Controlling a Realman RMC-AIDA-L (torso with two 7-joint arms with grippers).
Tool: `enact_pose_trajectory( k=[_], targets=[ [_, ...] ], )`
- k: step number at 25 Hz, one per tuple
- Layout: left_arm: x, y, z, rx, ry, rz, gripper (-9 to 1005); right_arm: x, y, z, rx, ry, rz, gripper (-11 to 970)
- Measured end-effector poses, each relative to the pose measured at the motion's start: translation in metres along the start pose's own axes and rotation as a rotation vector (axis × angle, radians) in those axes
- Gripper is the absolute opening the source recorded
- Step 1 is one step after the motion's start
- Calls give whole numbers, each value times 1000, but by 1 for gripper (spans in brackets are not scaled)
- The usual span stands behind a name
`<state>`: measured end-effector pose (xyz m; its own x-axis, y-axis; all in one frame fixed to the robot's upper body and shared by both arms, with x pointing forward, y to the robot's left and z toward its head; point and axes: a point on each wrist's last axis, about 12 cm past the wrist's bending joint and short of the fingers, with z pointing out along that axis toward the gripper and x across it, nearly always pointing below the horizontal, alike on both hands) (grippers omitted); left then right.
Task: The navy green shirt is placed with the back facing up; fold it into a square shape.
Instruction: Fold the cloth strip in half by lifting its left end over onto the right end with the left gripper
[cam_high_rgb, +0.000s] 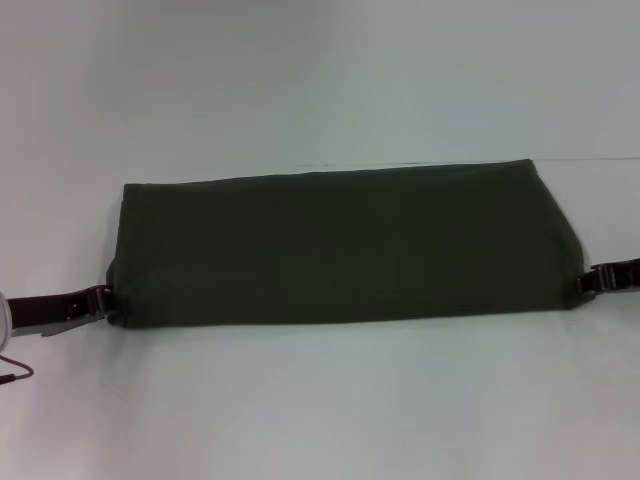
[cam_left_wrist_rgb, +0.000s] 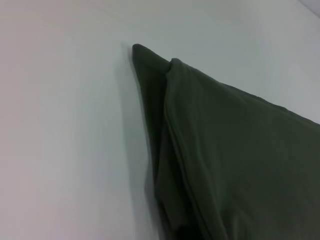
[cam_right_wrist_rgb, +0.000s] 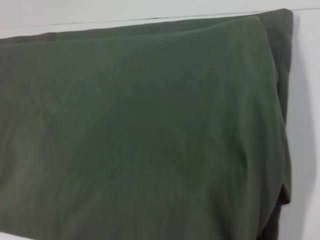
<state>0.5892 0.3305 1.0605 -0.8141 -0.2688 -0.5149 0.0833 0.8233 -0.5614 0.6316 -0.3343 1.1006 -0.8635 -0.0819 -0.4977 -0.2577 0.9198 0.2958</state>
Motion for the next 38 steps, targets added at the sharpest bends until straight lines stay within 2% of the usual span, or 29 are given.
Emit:
enact_pose_trajectory(
  k=[6, 11, 21, 31, 38],
  targets=[
    [-1, 0, 0, 0, -2, 1, 24, 0, -1, 0, 3, -1, -2, 227],
    [-1, -1, 0, 1, -1, 3, 24, 0, -3, -2, 6, -3, -3, 23],
    [-4, -3, -15, 68, 73, 2, 23, 10, -9, -26, -43, -3, 5, 41],
    [-1, -2, -41, 128, 205, 12, 24, 50, -15, -47, -127, 32, 61, 92],
    [0, -3, -48, 136, 262, 28, 23, 70, -18, -56, -176, 35, 99, 129]
  ],
)
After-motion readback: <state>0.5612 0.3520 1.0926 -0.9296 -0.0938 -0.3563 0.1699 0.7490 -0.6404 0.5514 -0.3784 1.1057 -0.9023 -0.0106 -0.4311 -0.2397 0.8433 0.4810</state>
